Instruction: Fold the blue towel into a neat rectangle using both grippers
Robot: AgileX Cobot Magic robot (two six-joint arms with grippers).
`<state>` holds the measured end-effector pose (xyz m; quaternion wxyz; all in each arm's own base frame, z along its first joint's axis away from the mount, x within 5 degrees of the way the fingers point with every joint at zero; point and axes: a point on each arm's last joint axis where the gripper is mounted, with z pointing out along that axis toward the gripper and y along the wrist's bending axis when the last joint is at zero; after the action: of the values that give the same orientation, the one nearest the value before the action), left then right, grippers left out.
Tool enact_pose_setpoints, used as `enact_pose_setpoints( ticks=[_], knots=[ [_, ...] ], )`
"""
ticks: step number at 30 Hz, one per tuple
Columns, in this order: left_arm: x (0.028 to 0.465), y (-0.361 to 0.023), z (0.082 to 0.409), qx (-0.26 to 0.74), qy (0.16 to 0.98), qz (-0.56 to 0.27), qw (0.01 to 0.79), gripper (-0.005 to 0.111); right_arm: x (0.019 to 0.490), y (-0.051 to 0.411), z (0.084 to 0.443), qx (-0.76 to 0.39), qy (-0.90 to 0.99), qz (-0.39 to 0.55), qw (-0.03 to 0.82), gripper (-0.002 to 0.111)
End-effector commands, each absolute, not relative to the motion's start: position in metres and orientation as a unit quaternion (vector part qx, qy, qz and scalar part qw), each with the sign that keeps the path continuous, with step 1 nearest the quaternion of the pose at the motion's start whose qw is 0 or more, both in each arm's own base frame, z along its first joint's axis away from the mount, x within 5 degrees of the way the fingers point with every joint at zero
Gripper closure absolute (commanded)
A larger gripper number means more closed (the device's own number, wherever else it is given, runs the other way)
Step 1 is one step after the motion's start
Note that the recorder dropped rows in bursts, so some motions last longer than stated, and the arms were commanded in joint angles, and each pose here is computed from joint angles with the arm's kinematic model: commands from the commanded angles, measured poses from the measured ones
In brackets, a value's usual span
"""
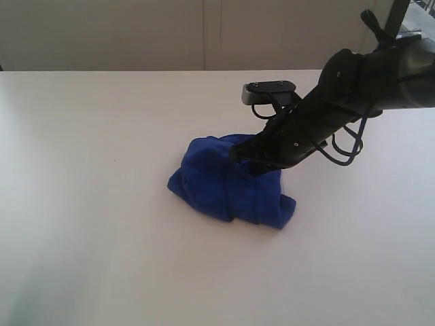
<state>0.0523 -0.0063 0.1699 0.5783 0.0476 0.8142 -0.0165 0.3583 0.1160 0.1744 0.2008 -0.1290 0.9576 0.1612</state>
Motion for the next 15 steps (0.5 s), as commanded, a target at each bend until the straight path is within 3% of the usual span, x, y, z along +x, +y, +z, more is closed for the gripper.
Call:
enact_pose_setpoints(
  ticks=[1, 15],
  knots=[
    [0.0522, -0.0060, 0.1686, 0.043, 0.814, -0.018, 0.579, 0.107, 0.3582, 0.1156, 0.1751, -0.135, 0.956, 0.158, 0.206, 0.108],
    [0.0535, -0.0056, 0.1724, 0.040, 0.801, -0.016, 0.597, 0.107, 0.3555, 0.1162, 0.1743, -0.139, 0.958, 0.162, 0.191, 0.108]
  ],
)
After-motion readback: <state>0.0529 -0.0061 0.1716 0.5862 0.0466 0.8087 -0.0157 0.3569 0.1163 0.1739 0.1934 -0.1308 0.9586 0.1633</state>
